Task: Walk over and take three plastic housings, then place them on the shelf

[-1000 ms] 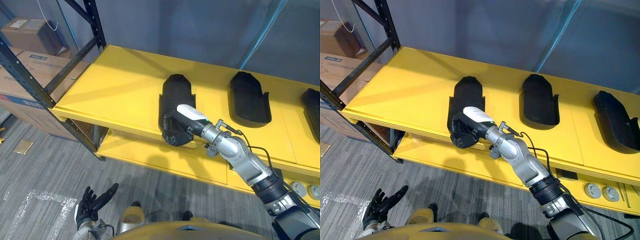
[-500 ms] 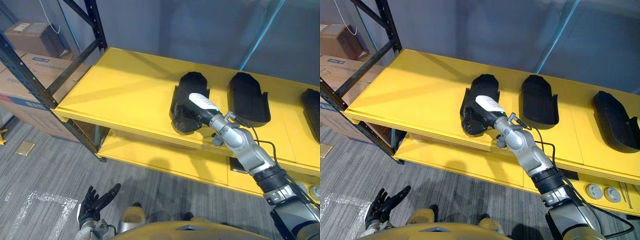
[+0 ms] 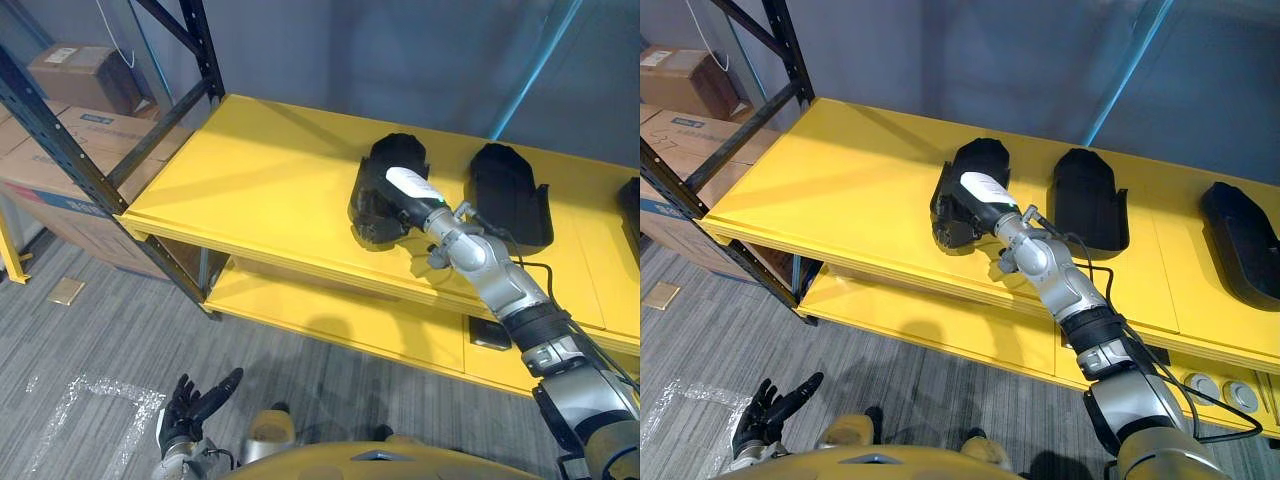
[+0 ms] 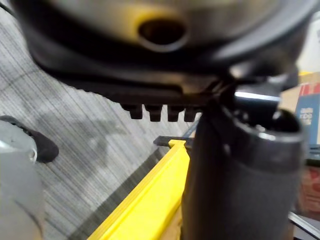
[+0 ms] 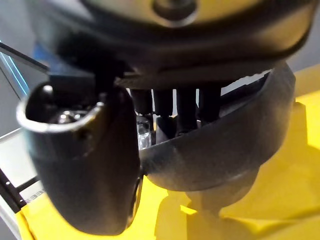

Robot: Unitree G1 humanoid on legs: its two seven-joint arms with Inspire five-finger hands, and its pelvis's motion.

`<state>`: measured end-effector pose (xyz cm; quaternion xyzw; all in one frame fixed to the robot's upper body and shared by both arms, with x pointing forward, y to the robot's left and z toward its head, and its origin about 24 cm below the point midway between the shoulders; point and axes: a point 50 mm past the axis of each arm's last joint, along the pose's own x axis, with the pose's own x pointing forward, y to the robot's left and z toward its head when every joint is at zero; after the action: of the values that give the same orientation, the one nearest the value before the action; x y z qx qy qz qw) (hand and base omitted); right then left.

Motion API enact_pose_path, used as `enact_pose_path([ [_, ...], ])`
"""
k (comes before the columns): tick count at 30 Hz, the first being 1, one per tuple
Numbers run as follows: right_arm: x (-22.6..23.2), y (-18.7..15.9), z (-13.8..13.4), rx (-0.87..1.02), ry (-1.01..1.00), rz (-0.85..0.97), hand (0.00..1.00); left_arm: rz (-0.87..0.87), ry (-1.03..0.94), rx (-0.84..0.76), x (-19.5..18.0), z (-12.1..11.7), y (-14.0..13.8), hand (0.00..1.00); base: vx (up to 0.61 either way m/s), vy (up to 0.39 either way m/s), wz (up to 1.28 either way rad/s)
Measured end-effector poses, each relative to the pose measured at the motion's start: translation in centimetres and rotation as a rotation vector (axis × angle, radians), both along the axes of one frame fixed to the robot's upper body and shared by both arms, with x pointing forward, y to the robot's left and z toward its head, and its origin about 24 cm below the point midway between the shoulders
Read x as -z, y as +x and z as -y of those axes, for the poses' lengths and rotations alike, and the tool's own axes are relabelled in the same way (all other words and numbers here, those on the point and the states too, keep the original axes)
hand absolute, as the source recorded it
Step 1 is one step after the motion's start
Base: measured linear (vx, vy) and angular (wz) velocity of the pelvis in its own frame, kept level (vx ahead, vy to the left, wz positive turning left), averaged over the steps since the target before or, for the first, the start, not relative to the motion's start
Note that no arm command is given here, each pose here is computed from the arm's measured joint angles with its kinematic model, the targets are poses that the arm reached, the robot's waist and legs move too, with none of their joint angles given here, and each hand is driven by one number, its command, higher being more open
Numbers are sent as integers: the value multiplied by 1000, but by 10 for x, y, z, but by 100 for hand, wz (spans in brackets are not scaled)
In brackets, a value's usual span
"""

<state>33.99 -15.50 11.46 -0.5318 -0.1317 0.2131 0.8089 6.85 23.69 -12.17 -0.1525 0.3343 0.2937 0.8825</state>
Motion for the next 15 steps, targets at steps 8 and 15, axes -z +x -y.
enact_pose_path([
  [8, 1, 9, 1, -8, -24, -6, 0, 26, -5, 7, -1, 2, 11, 100, -15, -21, 10],
  [15, -1, 17, 2, 11, -38, -11, 0, 16, 1, 0, -1, 3, 10, 100, -10, -8, 3],
])
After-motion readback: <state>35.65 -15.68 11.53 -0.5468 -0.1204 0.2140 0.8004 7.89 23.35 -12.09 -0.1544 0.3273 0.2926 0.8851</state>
